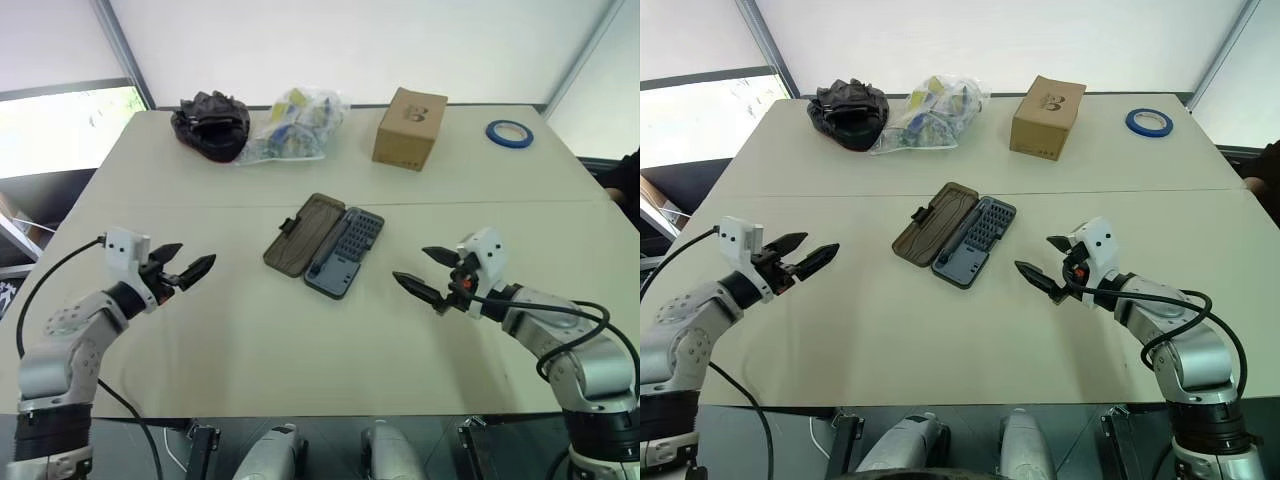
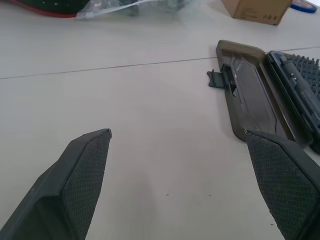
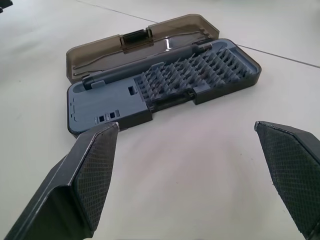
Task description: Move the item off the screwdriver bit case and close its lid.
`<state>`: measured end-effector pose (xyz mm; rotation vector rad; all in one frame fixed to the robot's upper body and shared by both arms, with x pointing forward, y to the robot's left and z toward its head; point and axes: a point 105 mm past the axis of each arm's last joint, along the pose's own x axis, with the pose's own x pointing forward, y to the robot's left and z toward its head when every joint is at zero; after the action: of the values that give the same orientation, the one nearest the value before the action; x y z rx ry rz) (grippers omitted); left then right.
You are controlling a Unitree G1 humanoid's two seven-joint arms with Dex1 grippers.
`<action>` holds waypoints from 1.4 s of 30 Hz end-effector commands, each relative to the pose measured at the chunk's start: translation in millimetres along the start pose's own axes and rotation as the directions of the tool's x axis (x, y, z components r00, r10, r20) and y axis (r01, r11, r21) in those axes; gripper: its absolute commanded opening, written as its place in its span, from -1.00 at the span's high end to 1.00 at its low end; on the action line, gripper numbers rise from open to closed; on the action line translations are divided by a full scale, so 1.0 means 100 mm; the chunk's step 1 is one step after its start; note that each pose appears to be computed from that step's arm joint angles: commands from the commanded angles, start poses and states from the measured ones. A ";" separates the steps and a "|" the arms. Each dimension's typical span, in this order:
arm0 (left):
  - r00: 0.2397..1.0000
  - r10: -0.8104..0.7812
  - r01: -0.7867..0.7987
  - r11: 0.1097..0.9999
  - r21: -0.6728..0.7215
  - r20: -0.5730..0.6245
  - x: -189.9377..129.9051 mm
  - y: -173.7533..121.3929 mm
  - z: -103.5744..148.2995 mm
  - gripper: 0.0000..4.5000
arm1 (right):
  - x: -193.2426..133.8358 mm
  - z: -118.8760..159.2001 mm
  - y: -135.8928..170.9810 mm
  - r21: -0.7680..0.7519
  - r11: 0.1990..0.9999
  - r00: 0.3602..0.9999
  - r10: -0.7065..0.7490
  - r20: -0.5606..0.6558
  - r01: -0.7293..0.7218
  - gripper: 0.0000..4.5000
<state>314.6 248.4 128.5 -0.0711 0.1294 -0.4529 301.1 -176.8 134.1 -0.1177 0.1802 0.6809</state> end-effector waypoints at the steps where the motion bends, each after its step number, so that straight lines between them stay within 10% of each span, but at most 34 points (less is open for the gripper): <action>1: 0.999 -0.002 0.001 0.999 0.034 0.036 -0.02 0.00 0.12 -0.96 | 0.01 0.07 0.02 -0.016 1.000 0.999 0.000 0.032 0.001 -1.00; 11: 1.000 -0.005 0.004 0.998 0.060 0.020 -0.01 0.03 0.15 -0.96 | 0.07 0.11 0.00 -0.033 0.999 0.999 0.016 0.033 -0.015 -1.00; 15: 0.999 -0.047 0.048 0.992 0.116 -0.010 0.04 0.04 0.17 -0.96 | 0.15 0.33 0.35 -0.040 0.973 0.972 0.230 0.049 -0.228 -1.00; 26: 0.964 -0.262 0.267 0.938 0.223 -0.050 0.96 -0.24 0.37 -0.96 | 0.39 0.46 0.66 -0.091 0.936 0.937 0.346 0.053 -0.341 -1.00; 39: 0.903 -0.176 0.296 0.917 0.269 -0.392 1.44 -0.30 -0.37 -0.96 | 0.35 0.38 0.59 -0.060 0.979 0.974 0.202 0.101 -0.197 -1.00; 42: 0.890 -0.198 0.314 0.919 0.238 -0.411 1.42 -0.33 -0.45 -0.35 | 0.33 0.38 0.58 -0.056 0.983 0.978 0.180 0.106 -0.175 -1.00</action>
<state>428.3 136.7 97.9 0.2873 0.3237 -0.7900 296.1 -104.7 146.4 -0.0987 0.1394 0.8822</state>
